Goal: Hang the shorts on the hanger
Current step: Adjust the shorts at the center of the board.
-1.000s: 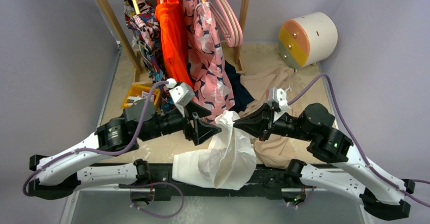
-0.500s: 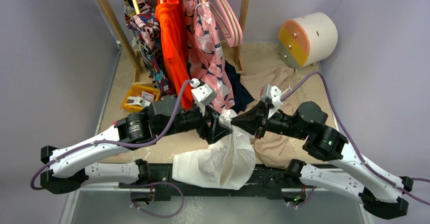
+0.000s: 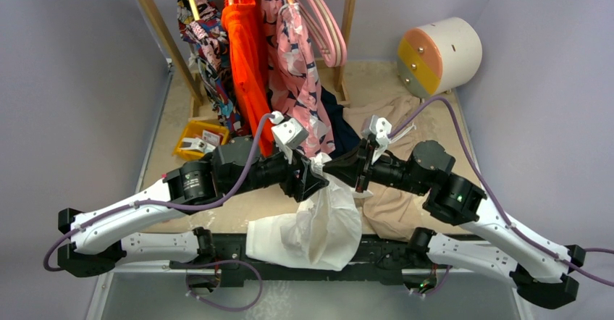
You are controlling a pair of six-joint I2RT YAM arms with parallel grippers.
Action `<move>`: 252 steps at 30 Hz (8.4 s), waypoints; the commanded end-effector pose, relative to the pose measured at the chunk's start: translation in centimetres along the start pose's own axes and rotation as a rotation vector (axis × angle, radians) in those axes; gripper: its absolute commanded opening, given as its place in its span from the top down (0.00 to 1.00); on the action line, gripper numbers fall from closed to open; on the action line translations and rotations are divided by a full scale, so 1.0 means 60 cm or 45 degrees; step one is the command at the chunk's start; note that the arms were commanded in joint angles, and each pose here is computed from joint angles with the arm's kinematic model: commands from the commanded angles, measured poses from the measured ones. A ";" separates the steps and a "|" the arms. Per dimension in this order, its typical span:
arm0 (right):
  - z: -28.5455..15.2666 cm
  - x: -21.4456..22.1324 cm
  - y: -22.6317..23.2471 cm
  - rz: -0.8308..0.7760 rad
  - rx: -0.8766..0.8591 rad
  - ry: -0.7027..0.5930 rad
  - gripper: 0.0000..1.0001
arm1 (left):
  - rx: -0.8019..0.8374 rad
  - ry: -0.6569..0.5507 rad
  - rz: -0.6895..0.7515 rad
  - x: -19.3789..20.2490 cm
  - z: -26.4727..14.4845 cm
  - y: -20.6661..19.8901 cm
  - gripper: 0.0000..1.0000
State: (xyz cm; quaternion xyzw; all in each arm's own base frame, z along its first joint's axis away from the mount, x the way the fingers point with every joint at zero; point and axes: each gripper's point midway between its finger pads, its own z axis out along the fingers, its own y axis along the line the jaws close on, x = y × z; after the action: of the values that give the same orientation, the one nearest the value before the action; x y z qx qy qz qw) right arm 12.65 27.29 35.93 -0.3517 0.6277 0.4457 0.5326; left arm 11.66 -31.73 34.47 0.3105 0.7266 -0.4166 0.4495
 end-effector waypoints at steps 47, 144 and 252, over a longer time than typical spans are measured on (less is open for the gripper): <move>0.084 0.098 0.064 0.470 -0.257 0.020 0.40 | -0.674 -0.686 -0.285 -0.155 -0.167 0.151 1.00; 0.102 0.212 -0.197 0.612 0.792 0.284 0.57 | -1.072 -0.810 -1.041 0.134 -0.171 0.303 1.00; 0.080 0.238 -0.199 0.892 0.729 0.279 1.00 | -0.875 0.086 -0.254 0.321 0.109 0.115 0.13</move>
State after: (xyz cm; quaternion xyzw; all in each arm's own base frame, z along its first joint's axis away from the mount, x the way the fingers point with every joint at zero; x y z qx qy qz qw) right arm 22.73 27.00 17.41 -0.0135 0.8795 0.3225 0.3497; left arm 11.96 -32.36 12.08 0.0999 0.8715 -0.1778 0.4461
